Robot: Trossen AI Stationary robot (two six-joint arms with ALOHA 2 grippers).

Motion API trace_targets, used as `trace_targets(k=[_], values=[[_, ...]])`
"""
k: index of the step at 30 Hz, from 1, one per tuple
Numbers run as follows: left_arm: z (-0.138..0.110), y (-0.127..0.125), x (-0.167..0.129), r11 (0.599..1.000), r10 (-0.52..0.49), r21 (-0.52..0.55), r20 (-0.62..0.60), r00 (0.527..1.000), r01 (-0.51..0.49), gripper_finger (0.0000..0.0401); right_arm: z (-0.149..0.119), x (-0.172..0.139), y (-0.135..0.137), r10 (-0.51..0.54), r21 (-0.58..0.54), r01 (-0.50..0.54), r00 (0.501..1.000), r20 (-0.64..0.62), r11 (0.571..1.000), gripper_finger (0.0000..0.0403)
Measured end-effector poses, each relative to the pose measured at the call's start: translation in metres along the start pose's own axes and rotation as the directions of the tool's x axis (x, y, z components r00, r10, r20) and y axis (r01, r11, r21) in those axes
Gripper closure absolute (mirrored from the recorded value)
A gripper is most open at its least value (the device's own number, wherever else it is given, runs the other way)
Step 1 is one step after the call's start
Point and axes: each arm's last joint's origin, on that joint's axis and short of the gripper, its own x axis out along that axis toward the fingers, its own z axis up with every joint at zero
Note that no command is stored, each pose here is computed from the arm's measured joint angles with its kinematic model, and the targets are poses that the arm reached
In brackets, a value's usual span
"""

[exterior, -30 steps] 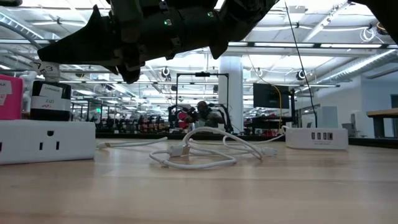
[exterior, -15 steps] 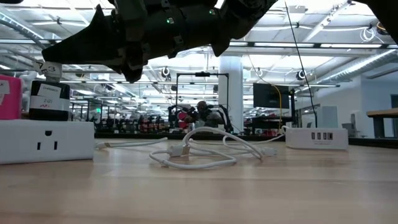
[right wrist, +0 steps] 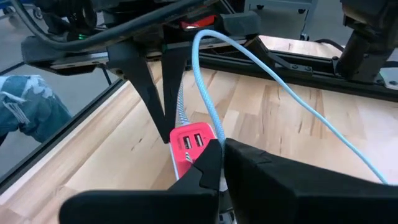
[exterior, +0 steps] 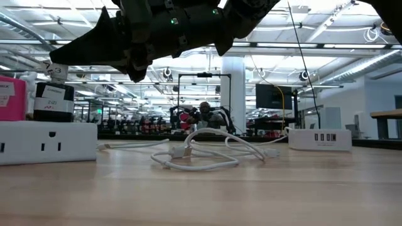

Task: Insert USB
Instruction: Insert the top left white charger cable into the pink adapter charger

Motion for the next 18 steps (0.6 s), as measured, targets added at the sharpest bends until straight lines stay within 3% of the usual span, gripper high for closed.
trace_targets(k=[9, 18], values=[[0.000, 0.000, 0.000, 1.000, -0.002, -0.001, 0.004, 1.000, 0.002, 0.0399, 0.005, -0.001, -0.006, -0.015, -0.002, 0.016, 1.000, 0.022, 1.000, 0.0403], [0.004, -0.005, -0.006, 1.000, -0.024, -0.010, 0.072, 0.997, 0.025, 0.0399, 0.029, -0.002, -0.006, 0.001, -0.040, 0.003, 0.996, 0.090, 0.999, 0.0403]])
